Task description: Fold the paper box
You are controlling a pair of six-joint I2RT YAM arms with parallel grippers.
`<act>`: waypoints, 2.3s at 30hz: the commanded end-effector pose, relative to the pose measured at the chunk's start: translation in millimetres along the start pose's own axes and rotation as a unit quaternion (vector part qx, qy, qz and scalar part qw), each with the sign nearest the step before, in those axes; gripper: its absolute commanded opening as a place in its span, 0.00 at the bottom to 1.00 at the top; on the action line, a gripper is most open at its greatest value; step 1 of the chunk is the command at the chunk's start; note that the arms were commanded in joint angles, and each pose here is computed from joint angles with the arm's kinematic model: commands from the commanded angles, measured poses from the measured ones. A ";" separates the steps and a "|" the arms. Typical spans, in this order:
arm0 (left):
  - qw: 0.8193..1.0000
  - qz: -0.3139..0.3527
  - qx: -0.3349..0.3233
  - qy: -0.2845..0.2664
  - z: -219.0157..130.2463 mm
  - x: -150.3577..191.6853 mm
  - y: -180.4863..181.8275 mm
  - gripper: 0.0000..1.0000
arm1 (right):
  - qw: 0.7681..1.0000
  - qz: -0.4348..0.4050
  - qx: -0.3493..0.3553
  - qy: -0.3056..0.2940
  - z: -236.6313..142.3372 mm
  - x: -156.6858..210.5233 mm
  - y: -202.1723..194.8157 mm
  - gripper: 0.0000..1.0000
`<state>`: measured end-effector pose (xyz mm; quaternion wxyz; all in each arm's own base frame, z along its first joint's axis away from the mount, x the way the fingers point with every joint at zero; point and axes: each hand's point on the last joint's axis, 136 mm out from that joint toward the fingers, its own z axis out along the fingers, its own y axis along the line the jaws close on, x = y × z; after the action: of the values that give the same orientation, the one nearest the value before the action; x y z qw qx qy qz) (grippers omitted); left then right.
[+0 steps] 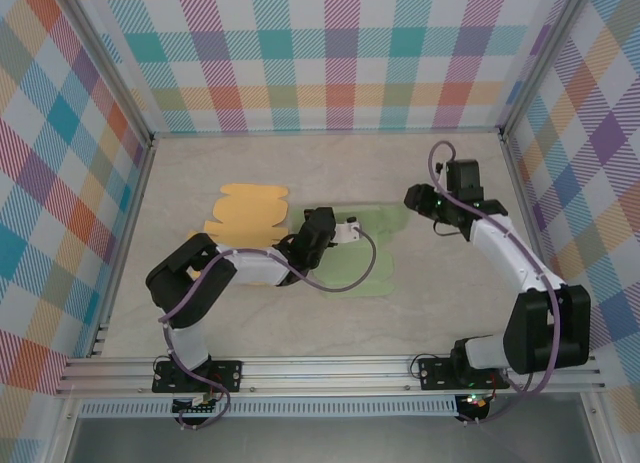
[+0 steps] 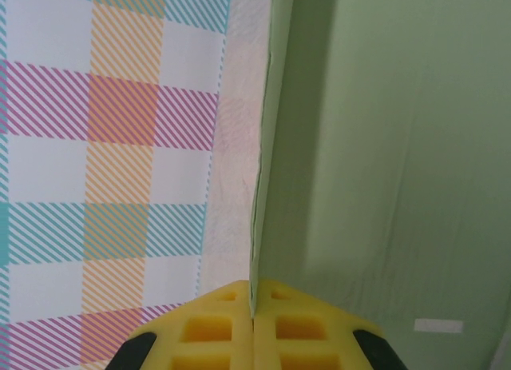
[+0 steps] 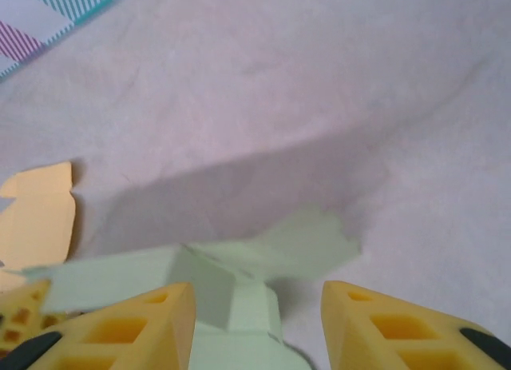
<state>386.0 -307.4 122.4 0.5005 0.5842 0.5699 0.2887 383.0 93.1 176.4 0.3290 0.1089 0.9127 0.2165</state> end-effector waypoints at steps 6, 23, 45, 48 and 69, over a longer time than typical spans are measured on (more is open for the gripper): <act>0.998 0.053 -0.031 -0.006 -0.7 -8.8 -4.4 0.00 | 0.997 -0.020 0.021 0.064 31.4 -26.3 -22.6 0.46; 0.998 0.054 -0.036 -0.007 3.0 -10.8 -3.7 0.00 | 0.975 -0.011 -0.012 0.222 99.8 28.0 -47.8 0.46; 0.998 0.034 -0.059 0.000 11.6 -13.0 6.8 0.00 | 0.971 0.056 -0.134 0.188 65.0 76.9 -17.9 0.46; 0.998 0.023 -0.065 0.004 13.4 -9.6 11.1 0.00 | 0.970 0.065 -0.150 0.179 60.2 76.9 -12.2 0.46; 0.992 0.016 -0.126 -0.006 16.9 -7.3 26.3 0.00 | 0.952 0.110 -0.264 0.110 35.9 38.9 32.2 0.46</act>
<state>403.2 -318.9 132.1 0.5518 0.5511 0.5215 0.3462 377.7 139.5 139.1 0.2182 0.1042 0.8520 0.4644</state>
